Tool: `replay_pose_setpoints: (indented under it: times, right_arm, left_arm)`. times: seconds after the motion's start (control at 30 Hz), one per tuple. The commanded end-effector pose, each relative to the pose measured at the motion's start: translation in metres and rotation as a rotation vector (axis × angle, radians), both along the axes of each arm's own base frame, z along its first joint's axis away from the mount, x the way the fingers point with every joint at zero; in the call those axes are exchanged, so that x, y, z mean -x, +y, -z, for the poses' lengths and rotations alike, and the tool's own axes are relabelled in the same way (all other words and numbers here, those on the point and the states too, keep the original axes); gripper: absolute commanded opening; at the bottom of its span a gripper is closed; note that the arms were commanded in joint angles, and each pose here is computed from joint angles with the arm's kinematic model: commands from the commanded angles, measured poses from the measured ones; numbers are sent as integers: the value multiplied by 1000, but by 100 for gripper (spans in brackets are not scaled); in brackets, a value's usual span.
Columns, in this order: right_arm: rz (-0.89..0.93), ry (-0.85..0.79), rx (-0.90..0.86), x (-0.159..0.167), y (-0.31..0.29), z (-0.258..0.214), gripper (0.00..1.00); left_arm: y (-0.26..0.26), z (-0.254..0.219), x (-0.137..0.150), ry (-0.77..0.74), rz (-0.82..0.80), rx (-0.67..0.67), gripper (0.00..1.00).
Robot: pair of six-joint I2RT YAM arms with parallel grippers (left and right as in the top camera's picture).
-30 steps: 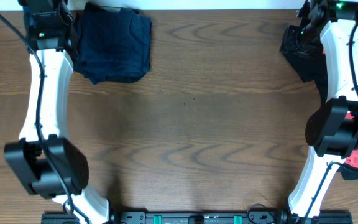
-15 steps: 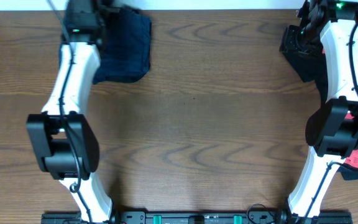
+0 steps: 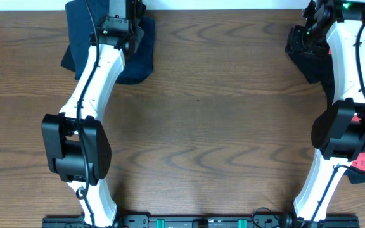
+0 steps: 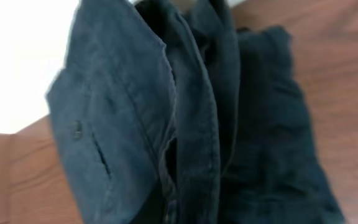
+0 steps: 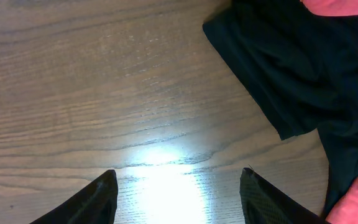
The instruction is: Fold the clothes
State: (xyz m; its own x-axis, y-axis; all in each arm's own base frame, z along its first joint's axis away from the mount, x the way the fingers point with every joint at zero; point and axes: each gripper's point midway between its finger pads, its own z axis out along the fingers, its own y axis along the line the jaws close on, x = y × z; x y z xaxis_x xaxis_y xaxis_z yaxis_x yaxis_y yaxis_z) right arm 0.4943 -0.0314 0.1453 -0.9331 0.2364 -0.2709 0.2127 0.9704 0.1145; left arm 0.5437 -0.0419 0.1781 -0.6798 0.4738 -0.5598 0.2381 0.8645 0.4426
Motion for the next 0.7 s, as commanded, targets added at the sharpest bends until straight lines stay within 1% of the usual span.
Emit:
replay_pose_setpoints:
  times: [0.0, 0.07, 0.1, 0.13, 0.2, 0.23, 0.3, 0.33, 0.37, 0.4, 0.53, 0.67]
  right_arm:
    - [-13, -18, 1, -3, 0, -5, 62]
    - [-13, -23, 1, -4, 0, -6, 63]
    - [-13, -26, 2, -5, 0, -6, 63]
    - [-14, -29, 2, -5, 1, -6, 63]
    - [-15, -31, 2, -6, 1, -6, 64]
    - [-16, -31, 2, -6, 2, -6, 64]
    - [-17, -31, 2, -6, 2, -6, 64]
    - [-18, -31, 2, -6, 3, -6, 64]
    - [-18, -31, 2, -6, 3, -6, 64]
    - [-18, -31, 2, -6, 3, -6, 64]
    - [-19, -29, 2, -5, 3, -6, 64]
    - [-19, -35, 3, -7, 3, -7, 64]
  left_arm:
    - [-37, 10, 8, 56, 108, 114, 31]
    - [-48, 13, 13, 76, 139, 132, 42]
    - [-52, 13, 14, 78, 149, 133, 52]
    - [-58, 13, 15, 77, 160, 136, 65]
    - [-75, 9, 18, 73, 201, 151, 82]
    - [-82, 5, 18, 59, 214, 153, 85]
    - [-95, -10, 19, 24, 238, 161, 87]
    - [-100, -18, 20, 7, 250, 164, 90]
    - [-104, -26, 20, -12, 256, 168, 96]
    - [-102, -37, 18, -45, 227, 187, 98]
    - [-82, -68, 0, -181, 81, 278, 100]
    - [-51, -90, -25, -317, -59, 416, 98]
